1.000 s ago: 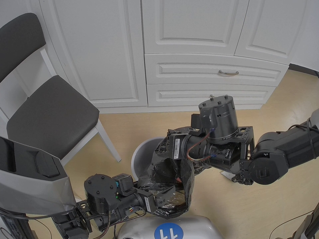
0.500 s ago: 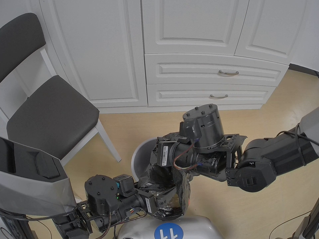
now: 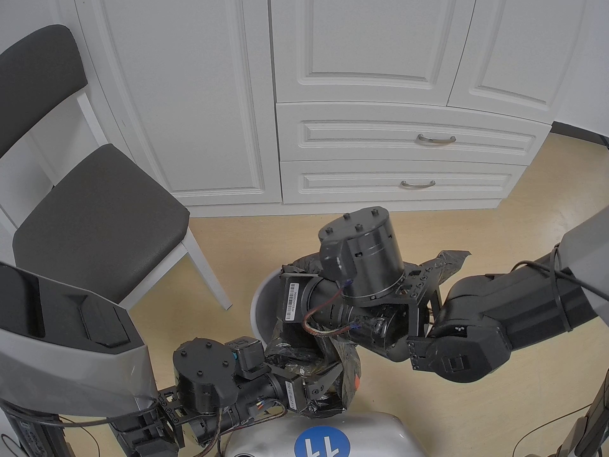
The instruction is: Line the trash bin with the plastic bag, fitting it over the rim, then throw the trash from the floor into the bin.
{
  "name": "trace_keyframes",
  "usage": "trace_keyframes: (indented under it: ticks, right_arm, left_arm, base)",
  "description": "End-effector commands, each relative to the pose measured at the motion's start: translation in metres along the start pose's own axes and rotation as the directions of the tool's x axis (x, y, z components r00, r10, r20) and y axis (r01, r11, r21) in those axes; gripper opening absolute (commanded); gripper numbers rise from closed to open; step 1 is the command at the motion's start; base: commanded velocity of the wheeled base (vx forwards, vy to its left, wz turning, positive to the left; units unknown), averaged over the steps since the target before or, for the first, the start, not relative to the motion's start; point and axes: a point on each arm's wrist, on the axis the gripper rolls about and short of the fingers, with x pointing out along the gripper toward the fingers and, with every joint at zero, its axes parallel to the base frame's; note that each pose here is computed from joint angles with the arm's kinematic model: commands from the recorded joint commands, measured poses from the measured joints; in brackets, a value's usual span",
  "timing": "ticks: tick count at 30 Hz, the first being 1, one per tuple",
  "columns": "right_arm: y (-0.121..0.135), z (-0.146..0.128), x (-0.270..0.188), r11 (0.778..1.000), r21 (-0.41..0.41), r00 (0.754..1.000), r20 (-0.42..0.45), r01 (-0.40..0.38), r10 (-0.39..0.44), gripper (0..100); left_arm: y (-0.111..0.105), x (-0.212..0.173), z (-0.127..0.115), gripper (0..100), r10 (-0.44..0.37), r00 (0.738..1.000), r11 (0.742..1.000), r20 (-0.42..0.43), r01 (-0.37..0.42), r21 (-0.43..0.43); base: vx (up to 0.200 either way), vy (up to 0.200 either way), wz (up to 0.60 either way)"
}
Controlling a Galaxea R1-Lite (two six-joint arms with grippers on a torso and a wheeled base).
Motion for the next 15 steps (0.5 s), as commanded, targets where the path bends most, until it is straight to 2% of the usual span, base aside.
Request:
trace_keyframes:
  ticks: [1,15]
  right_arm:
    - [0.0,-0.005,0.006,1.0,-0.005,1.0,-0.012,0.005,-0.005,0]
    - [0.014,-0.008,0.006,0.999,0.032,1.0,0.014,0.006,-0.006,0]
  left_arm:
    - [0.0,0.002,-0.002,100,0.001,1.0,1.0,-0.004,-0.001,-0.005]
    - [0.001,0.006,-0.005,100,0.004,1.0,1.0,-0.013,-0.004,-0.013]
  base:
    - [0.0,0.0,0.0]
    - [0.0,0.0,0.0]
